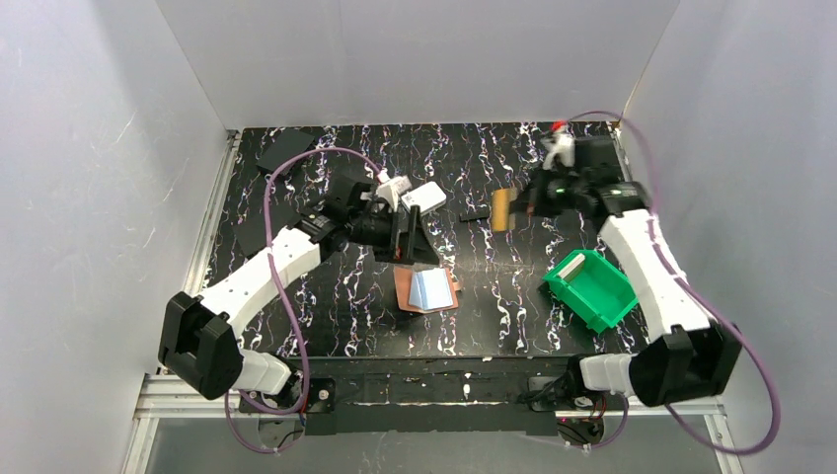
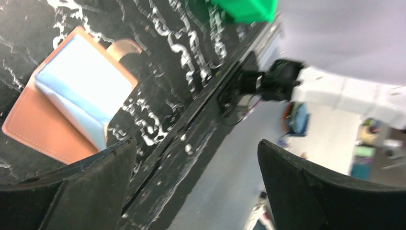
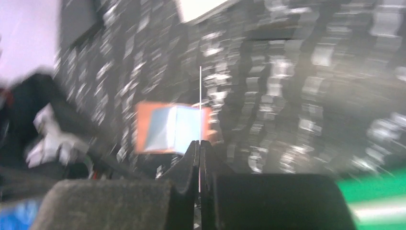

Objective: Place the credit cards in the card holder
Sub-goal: Pick up the credit card from the storage box, then insert the credit card into the card holder.

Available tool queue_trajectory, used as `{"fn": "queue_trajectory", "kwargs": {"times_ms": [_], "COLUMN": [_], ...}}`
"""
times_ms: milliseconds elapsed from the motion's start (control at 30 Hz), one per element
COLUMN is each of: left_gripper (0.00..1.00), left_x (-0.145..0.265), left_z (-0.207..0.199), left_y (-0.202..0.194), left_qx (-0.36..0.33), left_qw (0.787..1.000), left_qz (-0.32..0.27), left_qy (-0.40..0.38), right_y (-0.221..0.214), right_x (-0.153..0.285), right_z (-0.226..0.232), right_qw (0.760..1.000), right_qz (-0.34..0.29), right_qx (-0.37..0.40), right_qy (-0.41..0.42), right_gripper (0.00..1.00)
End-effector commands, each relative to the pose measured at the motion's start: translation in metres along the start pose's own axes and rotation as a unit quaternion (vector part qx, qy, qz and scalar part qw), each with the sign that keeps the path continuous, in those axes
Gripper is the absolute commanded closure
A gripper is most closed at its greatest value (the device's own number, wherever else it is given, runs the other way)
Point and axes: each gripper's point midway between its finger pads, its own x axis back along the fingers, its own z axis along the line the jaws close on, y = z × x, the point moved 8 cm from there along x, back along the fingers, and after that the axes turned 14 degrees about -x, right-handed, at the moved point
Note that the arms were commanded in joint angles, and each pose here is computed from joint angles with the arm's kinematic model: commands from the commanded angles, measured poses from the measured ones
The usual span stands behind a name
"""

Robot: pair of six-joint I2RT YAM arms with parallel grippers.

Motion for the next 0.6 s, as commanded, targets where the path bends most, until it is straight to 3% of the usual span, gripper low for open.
{"fn": "queue_trajectory", "kwargs": {"times_ms": [0, 67, 167, 367, 567], "left_gripper": [0.04, 0.06, 0.11, 0.21, 0.38], "left_x": [0.035, 0.051, 0.07, 0.093, 0.097], "left_z": [-0.014, -0.016, -0.019, -0.036, -0.043], "left_y": [0.028, 0.035, 0.035, 0.03, 0.032], "left_qx": [0.063, 0.073, 0.086, 0.088, 0.074], "left_qw": [0.988, 0.981, 0.975, 0.964, 0.963], "left_qz": [-0.079, -0.115, -0.145, -0.214, -0.22], "left_qy": [-0.112, -0.139, -0.141, -0.13, -0.136], "right_y": [-0.046, -0.054, -0.068, -0.074, -0.075], "right_x": [-0.024, -0.026, -0.021, -0.007, -0.002], "right_z": [0.065, 0.092, 0.115, 0.127, 0.133], "right_qw": [0.955, 0.922, 0.886, 0.853, 0.838], "right_qz": [0.143, 0.145, 0.166, 0.169, 0.162], "right_qx": [0.067, 0.081, 0.093, 0.09, 0.057], "right_qy": [0.252, 0.351, 0.423, 0.485, 0.518], "right_gripper": [0.99, 0.99, 0.99, 0.99, 0.99]}}
